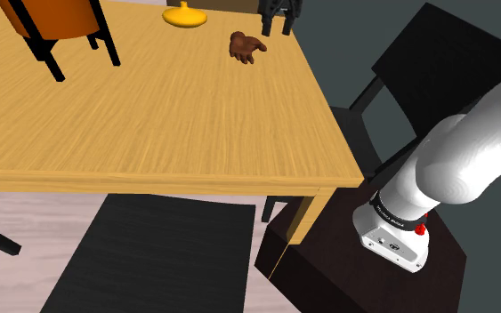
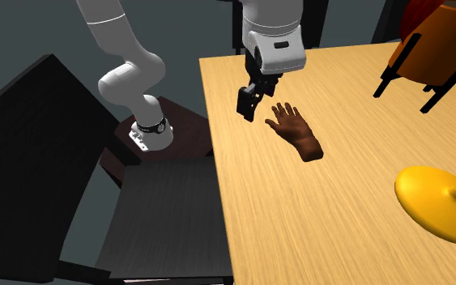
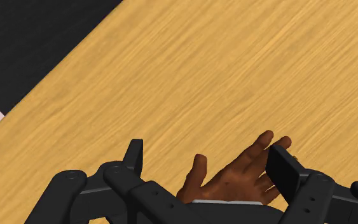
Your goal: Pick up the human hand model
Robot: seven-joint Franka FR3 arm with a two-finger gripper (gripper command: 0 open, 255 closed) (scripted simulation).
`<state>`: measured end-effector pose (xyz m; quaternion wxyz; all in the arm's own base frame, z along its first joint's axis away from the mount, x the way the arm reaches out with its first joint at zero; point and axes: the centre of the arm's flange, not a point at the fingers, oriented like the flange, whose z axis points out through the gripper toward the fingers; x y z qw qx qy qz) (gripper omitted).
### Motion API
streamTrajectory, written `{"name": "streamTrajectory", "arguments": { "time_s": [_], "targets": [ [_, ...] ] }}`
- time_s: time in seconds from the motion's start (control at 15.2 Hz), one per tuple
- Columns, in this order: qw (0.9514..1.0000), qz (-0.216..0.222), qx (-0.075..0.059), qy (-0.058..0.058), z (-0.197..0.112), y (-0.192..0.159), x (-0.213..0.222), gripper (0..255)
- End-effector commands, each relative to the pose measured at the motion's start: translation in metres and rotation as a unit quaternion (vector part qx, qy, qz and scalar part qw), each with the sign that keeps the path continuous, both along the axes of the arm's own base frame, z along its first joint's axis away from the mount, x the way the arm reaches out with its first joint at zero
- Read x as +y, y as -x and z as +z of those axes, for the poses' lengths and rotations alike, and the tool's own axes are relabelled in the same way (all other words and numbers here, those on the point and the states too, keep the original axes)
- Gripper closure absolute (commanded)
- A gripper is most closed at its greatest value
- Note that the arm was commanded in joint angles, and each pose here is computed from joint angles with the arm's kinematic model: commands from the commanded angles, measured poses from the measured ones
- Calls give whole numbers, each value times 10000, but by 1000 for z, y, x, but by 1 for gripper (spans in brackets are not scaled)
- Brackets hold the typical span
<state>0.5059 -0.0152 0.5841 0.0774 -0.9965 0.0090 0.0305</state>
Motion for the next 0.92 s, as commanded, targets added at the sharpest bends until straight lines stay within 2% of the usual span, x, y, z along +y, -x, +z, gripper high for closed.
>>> {"name": "streamTrajectory", "arguments": {
  "time_s": [0.0, 0.53, 0.66, 0.73, 0.86],
  "targets": [
    [9999, -33, 68, -75, -1, -29, 2, 0],
    [9999, -40, 81, -89, -41, -34, 3, 0],
    [9999, -40, 81, -89, -41, -34, 3, 0],
    [9999, -40, 82, -89, -41, -33, 3, 255],
    [9999, -40, 82, -89, -41, -33, 3, 255]
  ]
}}
